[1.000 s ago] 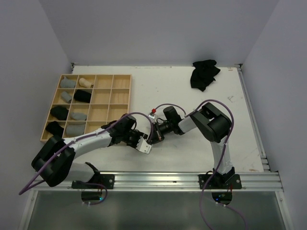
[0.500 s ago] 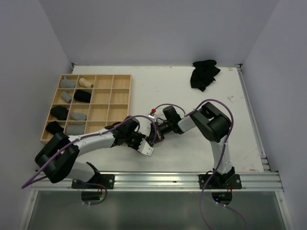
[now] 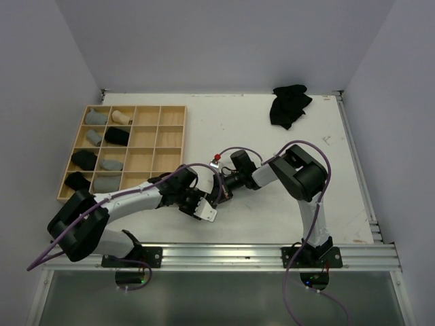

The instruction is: Roll the underwear

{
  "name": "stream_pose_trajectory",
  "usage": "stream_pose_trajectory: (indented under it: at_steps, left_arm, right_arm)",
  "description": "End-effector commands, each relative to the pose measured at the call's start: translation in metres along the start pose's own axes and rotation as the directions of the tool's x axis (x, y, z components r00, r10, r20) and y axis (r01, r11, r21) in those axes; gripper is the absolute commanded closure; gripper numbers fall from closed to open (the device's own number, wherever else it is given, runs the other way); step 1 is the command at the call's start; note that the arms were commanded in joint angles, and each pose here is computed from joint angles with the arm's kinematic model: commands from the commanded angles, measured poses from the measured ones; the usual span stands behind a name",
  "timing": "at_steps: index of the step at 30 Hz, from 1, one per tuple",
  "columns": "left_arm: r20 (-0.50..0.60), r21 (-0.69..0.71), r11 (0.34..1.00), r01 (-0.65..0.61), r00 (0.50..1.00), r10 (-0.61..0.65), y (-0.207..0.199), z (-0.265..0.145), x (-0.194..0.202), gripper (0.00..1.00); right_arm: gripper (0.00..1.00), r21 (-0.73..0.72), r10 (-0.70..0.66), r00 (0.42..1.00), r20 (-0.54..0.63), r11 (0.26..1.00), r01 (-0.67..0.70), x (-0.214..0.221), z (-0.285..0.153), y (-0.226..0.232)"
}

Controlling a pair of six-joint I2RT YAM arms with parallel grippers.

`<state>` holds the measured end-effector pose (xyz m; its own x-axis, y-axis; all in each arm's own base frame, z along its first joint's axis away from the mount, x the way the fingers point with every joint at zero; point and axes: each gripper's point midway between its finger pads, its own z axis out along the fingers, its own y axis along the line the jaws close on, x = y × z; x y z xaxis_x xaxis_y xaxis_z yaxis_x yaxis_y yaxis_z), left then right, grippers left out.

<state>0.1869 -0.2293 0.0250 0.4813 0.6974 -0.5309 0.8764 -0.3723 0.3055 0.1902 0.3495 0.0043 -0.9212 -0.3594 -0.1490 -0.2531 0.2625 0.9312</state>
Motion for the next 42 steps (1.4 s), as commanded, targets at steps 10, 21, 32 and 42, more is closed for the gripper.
stream_pose_trajectory:
  at_steps: [10, 21, 32, 42]
  left_arm:
    - [-0.067, 0.055, 0.997, 0.060, 0.996, -0.056, -0.009, 0.019, 0.015, 0.76]
    - [-0.132, 0.258, 0.955, 0.146, 0.985, -0.115, -0.050, 0.015, 0.023, 1.00]
    - [-0.229, 0.451, 0.816, 0.363, 0.930, -0.287, -0.063, 0.017, 0.015, 1.00]
    - [-0.370, 0.548, 0.563, 0.619, 0.782, -0.501, -0.032, 0.036, 0.036, 0.91]
  right_arm:
    - [0.94, 0.340, 0.142, 0.990, 0.006, 0.930, -0.136, 0.049, -0.011, -0.105]
    - [0.55, 0.421, 0.000, 0.982, 0.190, 0.904, -0.082, -0.041, -0.063, -0.041]
    - [0.58, 0.596, -0.300, 0.882, 0.364, 0.802, 0.027, -0.088, -0.165, 0.031]
    - [0.63, 0.722, -0.578, 0.704, 0.412, 0.678, 0.134, -0.023, -0.206, 0.084]
